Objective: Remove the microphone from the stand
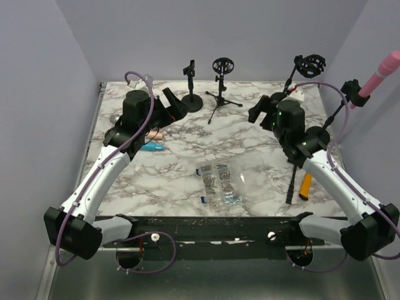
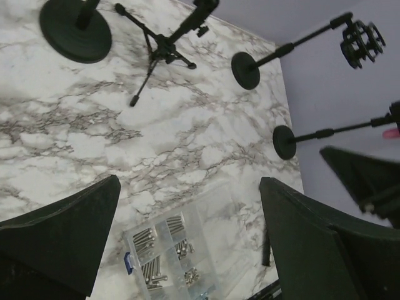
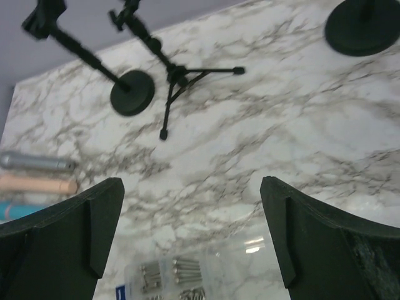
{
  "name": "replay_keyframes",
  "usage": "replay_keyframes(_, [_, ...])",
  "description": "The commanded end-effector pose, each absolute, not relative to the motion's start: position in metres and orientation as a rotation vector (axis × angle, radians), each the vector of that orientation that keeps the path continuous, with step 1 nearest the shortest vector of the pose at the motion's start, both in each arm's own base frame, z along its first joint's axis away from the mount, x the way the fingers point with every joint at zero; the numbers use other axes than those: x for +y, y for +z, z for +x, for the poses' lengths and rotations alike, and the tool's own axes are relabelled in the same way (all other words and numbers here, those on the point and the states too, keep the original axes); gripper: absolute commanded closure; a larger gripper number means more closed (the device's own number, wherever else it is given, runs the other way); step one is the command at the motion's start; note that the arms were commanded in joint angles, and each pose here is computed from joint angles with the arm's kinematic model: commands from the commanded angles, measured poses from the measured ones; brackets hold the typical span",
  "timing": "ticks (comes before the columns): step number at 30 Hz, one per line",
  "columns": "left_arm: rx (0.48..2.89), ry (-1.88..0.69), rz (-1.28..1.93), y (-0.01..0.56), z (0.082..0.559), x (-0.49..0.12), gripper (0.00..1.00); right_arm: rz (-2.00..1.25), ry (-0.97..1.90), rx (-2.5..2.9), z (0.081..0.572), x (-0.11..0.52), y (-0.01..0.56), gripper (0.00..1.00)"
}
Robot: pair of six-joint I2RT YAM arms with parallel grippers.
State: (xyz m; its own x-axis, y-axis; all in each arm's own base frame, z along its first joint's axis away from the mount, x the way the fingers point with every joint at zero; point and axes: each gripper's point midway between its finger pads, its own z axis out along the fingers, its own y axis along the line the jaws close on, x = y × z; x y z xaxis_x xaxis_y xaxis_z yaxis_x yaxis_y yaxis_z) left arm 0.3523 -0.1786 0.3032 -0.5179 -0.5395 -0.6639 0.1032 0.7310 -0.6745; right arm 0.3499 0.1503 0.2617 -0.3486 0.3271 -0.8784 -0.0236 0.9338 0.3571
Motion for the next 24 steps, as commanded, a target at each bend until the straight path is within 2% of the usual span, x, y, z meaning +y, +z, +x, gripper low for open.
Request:
replay_keyframes(1, [1.974, -0.985, 0.046, 0.315, 0.328, -0.222, 0.04, 0.354, 0.239, 1.896, 0.396, 0.098, 0.275, 0.0])
replay_keyframes(5, [2.025, -1.152, 0.144, 0.299, 0.315, -0.254, 0.07, 0.4, 0.127, 1.835, 0.434, 0.071, 0.306, 0.0])
replay_keyframes(9, [2.067, -1.203, 0.249, 0.295, 0.304, -0.274, 0.09, 0.509, 0.159, 1.784, 0.463, 0.035, 0.328, 0.0])
replay_keyframes(16, [2.073, -1.267, 0.275, 0.299, 0.298, -0.282, 0.09, 0.566, 0.086, 1.697, 0.489, -0.02, 0.356, 0.0])
replay_keyframes(20, [2.052, -1.311, 0.279, 0.304, 0.292, -0.283, 0.09, 0.51, 0.067, 1.682, 0.51, -0.025, 0.36, 0.01])
replay_keyframes(24, [2.049, -1.329, 0.285, 0.307, 0.29, -0.284, 0.09, 0.437, 0.05, 1.713, 0.54, -0.034, 0.35, 0.09])
